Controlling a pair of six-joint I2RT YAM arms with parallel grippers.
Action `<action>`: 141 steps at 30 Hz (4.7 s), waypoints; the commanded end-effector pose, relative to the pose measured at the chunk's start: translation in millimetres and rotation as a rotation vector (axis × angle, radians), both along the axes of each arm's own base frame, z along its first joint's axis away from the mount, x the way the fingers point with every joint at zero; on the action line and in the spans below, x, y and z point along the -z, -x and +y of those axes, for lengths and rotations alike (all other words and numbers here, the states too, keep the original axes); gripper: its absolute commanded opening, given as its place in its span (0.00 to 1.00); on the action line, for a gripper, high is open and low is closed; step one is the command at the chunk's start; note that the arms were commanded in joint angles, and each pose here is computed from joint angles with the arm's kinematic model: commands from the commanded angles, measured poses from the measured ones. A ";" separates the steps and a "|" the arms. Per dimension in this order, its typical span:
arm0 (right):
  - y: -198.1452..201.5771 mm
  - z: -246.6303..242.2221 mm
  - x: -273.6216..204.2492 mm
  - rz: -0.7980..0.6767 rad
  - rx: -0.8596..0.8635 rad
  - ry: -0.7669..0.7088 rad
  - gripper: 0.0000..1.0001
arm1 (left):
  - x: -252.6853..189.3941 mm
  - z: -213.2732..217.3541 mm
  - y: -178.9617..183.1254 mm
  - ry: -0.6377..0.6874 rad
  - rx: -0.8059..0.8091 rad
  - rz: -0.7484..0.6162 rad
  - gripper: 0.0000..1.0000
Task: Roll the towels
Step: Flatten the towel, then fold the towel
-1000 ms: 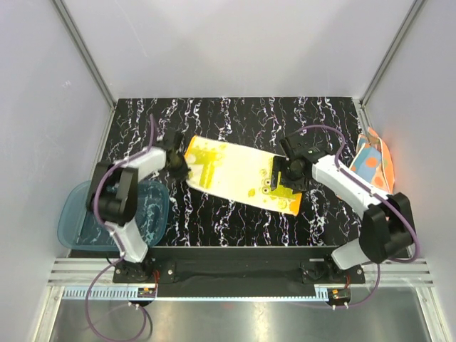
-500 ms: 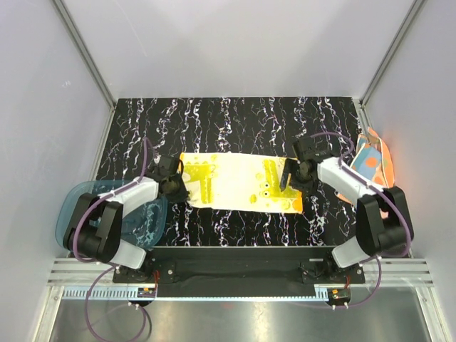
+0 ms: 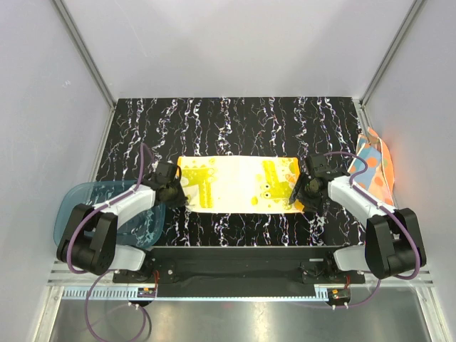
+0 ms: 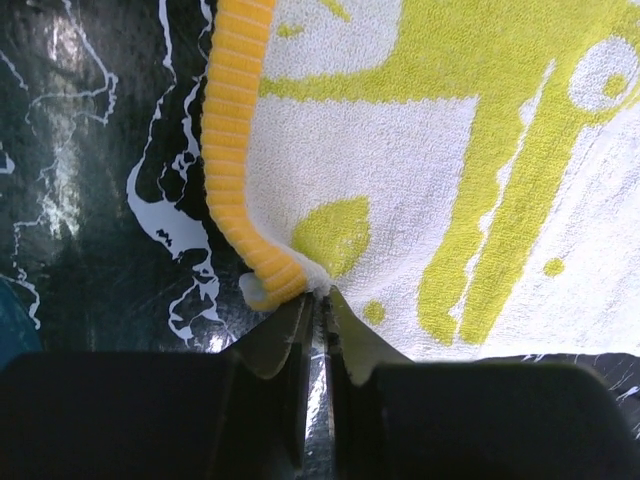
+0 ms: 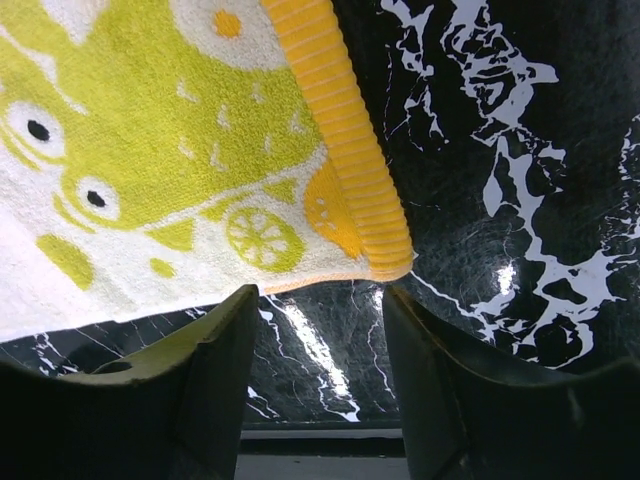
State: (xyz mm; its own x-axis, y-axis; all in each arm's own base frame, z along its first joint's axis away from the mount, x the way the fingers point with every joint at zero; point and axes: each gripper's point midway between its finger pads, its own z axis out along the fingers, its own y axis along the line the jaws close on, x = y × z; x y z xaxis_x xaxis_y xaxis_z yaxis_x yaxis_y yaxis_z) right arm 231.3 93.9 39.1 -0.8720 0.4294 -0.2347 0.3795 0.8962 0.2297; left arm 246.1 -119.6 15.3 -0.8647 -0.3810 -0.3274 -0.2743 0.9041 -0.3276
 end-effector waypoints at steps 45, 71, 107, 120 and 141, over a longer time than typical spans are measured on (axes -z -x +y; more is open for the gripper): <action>15.9 -25.9 -66.1 -0.178 0.226 -0.141 0.00 | -41.8 -19.0 23.0 0.038 0.117 0.013 0.03; -92.8 -31.9 -61.8 -0.160 0.139 -0.024 0.00 | -90.1 -9.8 -61.2 -0.054 0.146 0.023 0.03; -176.5 -33.5 -8.8 0.000 0.104 -0.001 0.05 | -30.9 12.4 -135.7 -0.077 0.075 0.195 0.15; -223.5 -55.8 -78.1 -0.122 0.144 0.014 0.89 | -76.3 49.9 -165.6 -0.181 -0.062 0.097 0.74; -124.7 8.3 21.3 0.048 -0.031 -0.179 0.04 | -21.5 -22.2 -113.9 -0.090 0.055 0.099 0.70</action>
